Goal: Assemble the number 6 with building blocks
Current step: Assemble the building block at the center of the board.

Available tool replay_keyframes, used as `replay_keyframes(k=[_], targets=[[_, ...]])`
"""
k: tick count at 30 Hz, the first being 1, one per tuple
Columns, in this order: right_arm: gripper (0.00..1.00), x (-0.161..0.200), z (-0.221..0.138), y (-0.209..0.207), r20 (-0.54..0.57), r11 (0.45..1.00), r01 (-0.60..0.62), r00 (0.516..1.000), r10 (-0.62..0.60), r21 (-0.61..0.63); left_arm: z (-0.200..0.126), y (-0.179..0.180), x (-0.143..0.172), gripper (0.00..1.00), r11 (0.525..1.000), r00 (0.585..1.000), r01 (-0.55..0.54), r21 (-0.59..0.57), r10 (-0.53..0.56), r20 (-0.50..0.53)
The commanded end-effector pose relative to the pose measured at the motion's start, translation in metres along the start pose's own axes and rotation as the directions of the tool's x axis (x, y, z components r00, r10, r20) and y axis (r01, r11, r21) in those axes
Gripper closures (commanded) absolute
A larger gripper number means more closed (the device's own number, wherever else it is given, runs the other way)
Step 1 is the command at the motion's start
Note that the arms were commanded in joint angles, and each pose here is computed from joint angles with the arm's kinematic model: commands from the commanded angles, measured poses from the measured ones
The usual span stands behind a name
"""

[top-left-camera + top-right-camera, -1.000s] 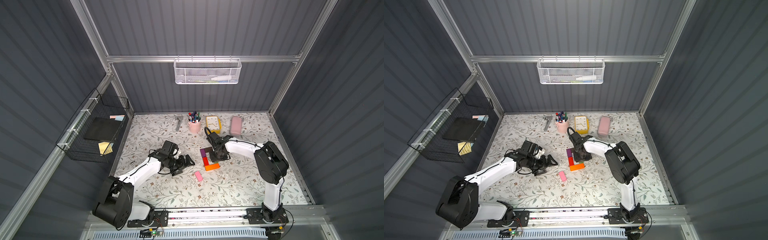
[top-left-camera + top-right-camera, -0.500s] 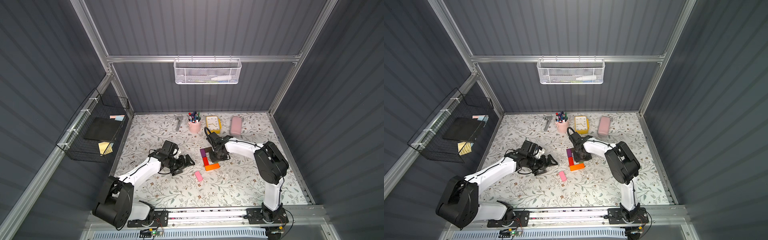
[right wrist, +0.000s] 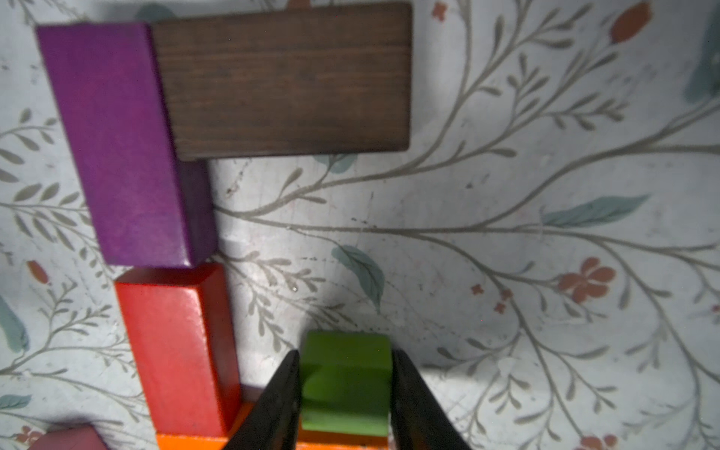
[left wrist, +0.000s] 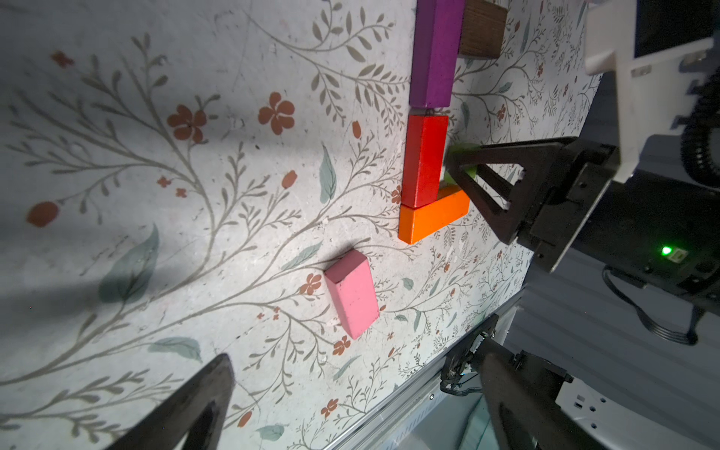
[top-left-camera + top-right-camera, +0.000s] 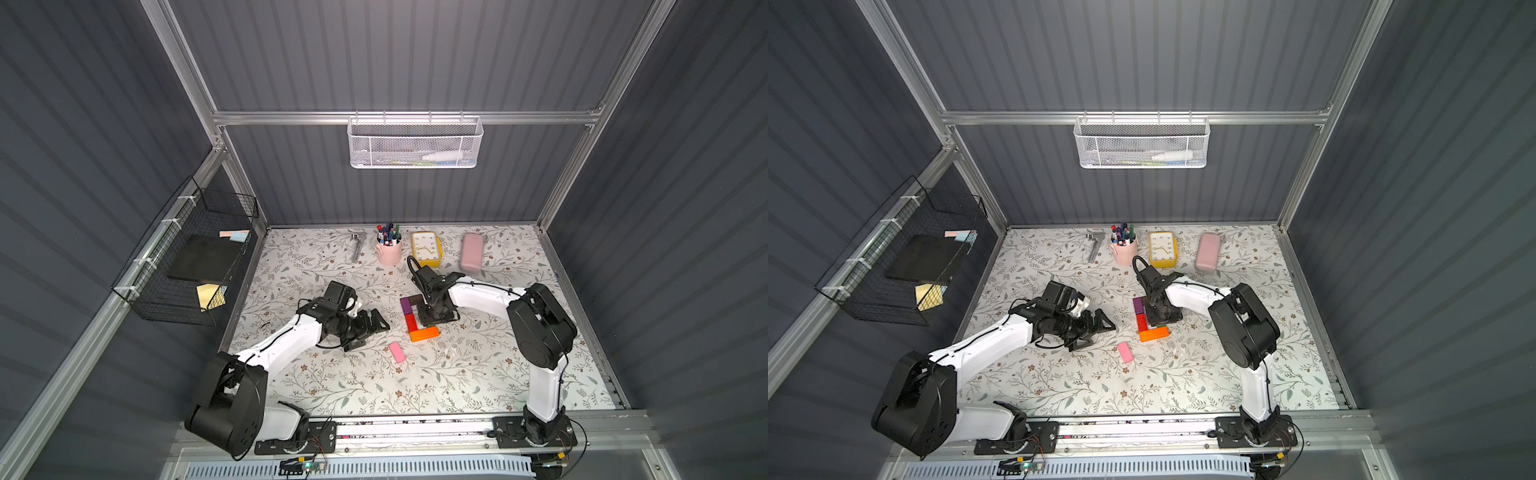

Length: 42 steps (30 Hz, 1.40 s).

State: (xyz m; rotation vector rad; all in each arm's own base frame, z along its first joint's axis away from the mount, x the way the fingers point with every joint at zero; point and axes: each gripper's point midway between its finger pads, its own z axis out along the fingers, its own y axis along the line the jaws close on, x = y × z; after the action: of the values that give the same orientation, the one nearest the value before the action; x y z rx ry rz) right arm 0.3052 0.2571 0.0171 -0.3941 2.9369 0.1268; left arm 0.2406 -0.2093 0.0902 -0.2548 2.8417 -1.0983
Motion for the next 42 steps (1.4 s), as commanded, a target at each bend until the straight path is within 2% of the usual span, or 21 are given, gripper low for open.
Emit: replay_keyframes(k=[1, 10, 18, 23, 27, 35, 42], targets=[[0.59, 0.008, 0.004, -0.007, -0.023, 0.999, 0.004, 1.0, -0.003, 0.041, 0.001, 0.003, -0.002, 0.01, 1.0, 1.0, 0.007, -0.009, -0.007, 0.007], [0.38, -0.006, -0.006, -0.005, 0.041, 0.999, -0.02, 0.999, 0.018, 0.034, 0.0, 0.004, 0.0, 0.01, 1.0, 1.0, 0.008, -0.007, -0.008, 0.009], [0.4, -0.014, -0.027, 0.007, 0.081, 0.999, -0.016, 0.997, 0.02, -0.039, -0.001, 0.004, 0.0, 0.01, 1.0, 1.0, 0.004, -0.01, -0.004, 0.01], [0.41, -0.019, -0.057, 0.002, 0.143, 0.999, -0.037, 0.989, 0.041, -0.031, -0.001, 0.003, -0.001, 0.01, 1.0, 1.0, -0.001, -0.007, 0.001, 0.012], [0.43, -0.017, -0.079, 0.014, 0.168, 0.996, -0.032, 0.985, 0.046, -0.086, -0.001, 0.002, -0.002, 0.01, 1.0, 1.0, -0.005, -0.008, 0.005, 0.013], [0.43, 0.027, -0.085, 0.071, 0.089, 0.978, 0.163, 0.984, -0.152, -0.13, -0.012, 0.0, -0.013, 0.01, 1.0, 0.997, 0.007, -0.024, -0.006, 0.078], [0.43, 0.046, -0.076, 0.101, 0.045, 0.957, 0.241, 0.97, -0.237, -0.16, -0.043, 0.019, -0.032, 0.01, 0.99, 0.966, 0.14, 0.023, -0.142, 0.214]])
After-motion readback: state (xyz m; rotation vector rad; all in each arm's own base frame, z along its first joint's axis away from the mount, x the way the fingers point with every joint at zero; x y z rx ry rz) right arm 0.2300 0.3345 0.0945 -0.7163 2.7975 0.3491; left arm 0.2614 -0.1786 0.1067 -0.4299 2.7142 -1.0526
